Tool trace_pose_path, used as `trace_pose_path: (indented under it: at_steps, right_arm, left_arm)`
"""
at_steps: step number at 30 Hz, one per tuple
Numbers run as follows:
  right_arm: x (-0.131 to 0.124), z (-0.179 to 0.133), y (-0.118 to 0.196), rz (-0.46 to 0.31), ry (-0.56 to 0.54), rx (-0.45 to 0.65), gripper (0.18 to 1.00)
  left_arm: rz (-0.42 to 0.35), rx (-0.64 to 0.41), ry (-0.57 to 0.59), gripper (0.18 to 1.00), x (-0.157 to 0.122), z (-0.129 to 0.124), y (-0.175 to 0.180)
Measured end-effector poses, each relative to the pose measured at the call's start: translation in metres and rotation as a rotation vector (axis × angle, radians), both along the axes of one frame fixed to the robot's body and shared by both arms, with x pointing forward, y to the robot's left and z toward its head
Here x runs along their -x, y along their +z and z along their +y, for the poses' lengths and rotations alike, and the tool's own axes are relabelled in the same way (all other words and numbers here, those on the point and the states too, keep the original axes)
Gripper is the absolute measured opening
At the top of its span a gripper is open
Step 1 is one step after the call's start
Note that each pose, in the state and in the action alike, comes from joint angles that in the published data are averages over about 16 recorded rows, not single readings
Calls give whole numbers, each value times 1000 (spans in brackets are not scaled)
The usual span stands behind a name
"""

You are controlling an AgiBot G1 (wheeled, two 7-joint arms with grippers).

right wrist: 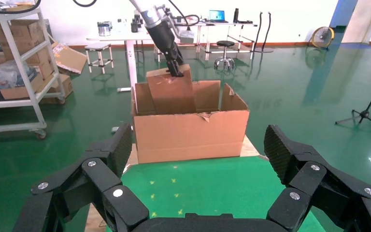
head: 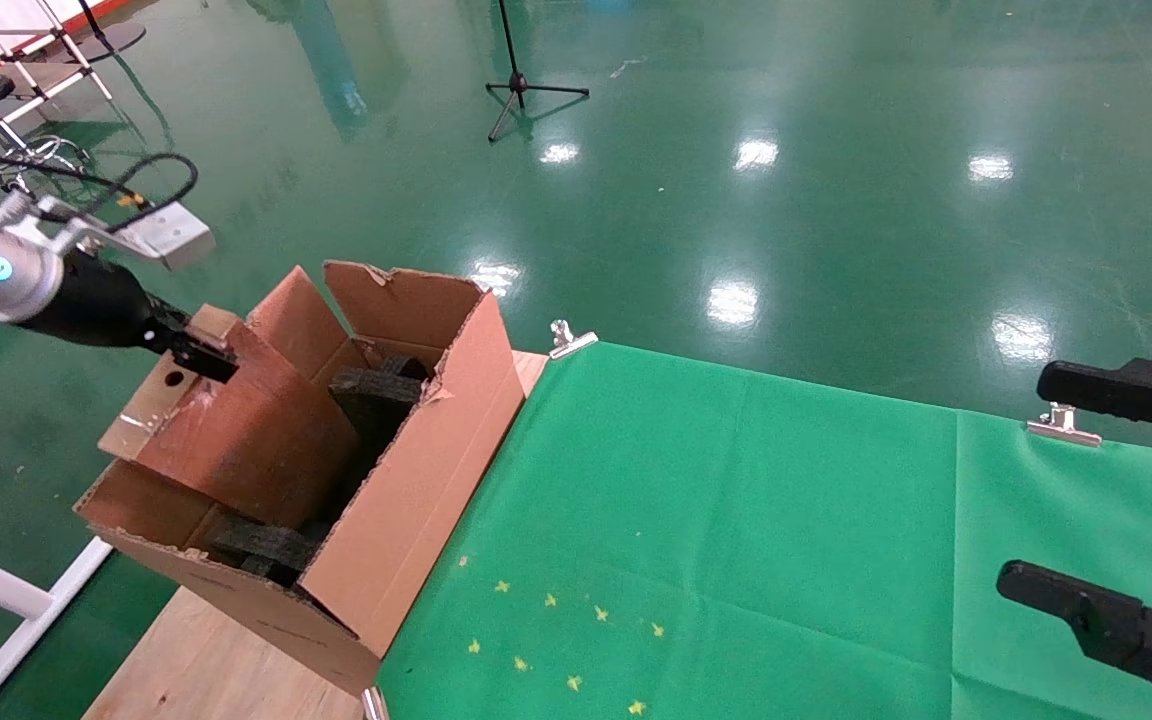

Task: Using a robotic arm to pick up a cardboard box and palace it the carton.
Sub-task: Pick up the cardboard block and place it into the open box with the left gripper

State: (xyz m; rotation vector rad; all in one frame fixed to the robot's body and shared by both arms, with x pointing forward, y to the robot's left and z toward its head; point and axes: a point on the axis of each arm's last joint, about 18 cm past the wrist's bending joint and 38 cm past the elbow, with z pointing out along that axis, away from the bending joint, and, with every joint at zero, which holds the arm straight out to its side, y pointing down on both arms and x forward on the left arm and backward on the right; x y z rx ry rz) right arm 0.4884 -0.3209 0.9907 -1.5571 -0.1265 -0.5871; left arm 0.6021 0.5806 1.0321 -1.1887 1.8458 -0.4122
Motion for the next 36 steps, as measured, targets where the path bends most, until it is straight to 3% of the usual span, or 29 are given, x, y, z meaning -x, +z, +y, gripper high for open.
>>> trace_pose_path:
  at_steps: [17, 36]
  right_arm:
    - [0, 0, 0, 0, 0, 0, 1001]
    - [0, 0, 0, 0, 0, 0, 1001]
  left_arm:
    - [-20, -43, 115, 395, -40, 5, -58]
    - [14, 13, 147, 389, -57, -6, -127]
